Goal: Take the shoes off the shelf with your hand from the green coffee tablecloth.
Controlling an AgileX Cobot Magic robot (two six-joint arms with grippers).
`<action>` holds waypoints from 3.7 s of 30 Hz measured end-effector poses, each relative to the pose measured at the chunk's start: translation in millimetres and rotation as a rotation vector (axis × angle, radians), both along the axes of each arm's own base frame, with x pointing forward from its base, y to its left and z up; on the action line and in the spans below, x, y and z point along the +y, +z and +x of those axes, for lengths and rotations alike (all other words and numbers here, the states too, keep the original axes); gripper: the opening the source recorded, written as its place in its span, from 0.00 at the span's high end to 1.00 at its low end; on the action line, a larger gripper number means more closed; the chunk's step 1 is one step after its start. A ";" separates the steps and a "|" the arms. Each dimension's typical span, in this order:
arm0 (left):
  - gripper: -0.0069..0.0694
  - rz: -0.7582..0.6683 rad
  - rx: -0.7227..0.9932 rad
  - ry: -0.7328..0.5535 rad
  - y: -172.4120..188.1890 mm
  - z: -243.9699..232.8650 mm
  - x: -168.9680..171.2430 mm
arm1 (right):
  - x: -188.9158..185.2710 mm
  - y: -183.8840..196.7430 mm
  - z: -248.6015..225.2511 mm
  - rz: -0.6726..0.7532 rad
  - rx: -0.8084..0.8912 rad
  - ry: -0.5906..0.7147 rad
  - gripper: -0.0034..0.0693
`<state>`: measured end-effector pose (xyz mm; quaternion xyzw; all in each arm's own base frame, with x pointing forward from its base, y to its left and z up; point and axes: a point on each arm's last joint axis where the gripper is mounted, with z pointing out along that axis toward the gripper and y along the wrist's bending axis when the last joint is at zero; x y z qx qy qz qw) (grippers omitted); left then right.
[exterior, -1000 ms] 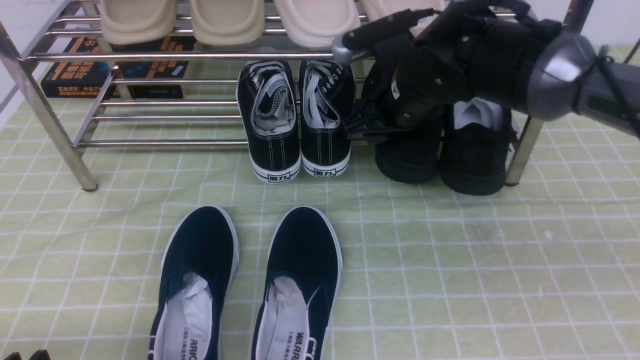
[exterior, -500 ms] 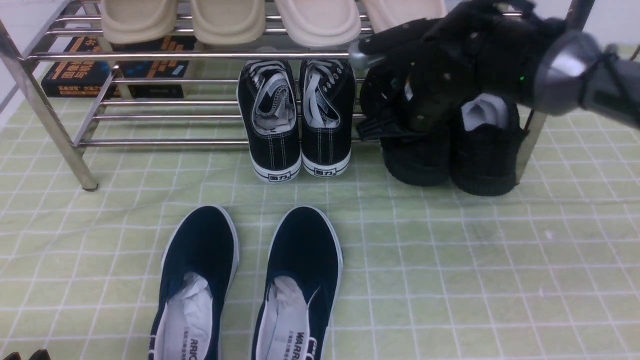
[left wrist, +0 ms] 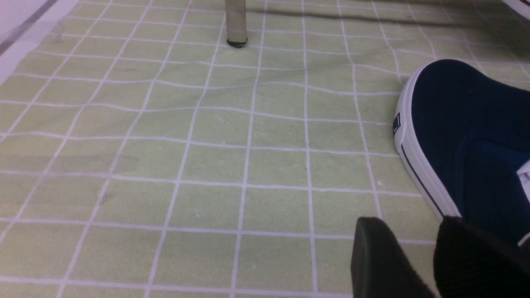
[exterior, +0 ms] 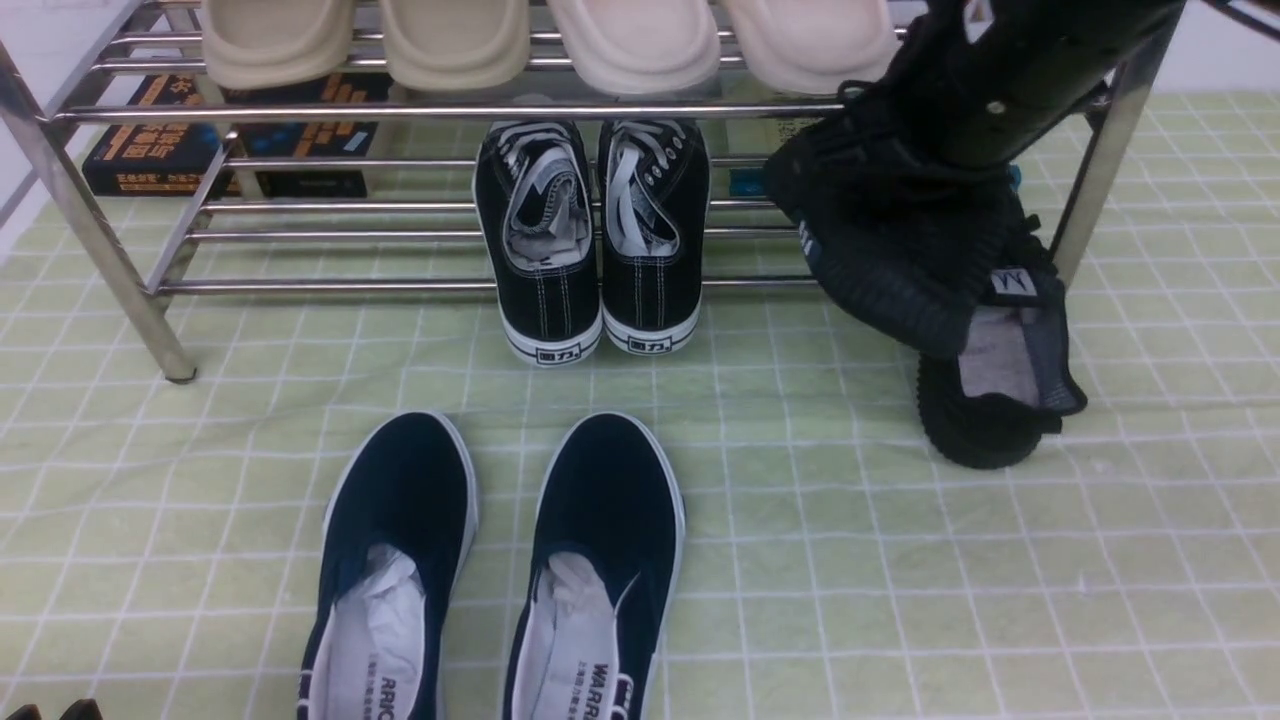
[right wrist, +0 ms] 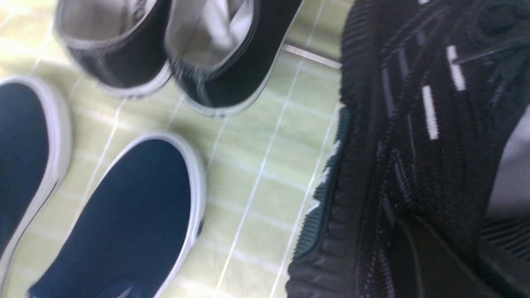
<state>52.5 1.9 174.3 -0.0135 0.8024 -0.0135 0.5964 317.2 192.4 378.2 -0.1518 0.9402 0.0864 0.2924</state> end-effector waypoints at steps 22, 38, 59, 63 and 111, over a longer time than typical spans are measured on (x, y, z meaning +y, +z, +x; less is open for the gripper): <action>0.59 0.001 0.000 0.000 0.0 0.0 0.0 | 49.1 -28.4 -116.5 -0.096 0.229 0.117 0.94; 0.59 0.001 0.000 0.000 0.0 0.0 0.0 | 71.7 -114.8 -88.5 -0.094 0.082 0.022 0.94; 0.59 0.001 0.000 0.000 0.0 0.0 0.0 | 95.2 -126.0 -88.8 -0.076 0.295 0.009 0.58; 0.59 0.001 0.000 0.000 0.0 0.0 0.0 | 90.5 -77.1 -82.6 -0.147 0.204 0.052 0.38; 0.59 0.001 0.000 0.000 0.0 0.0 0.0 | -15.3 -167.0 55.2 -0.302 0.303 -0.311 0.94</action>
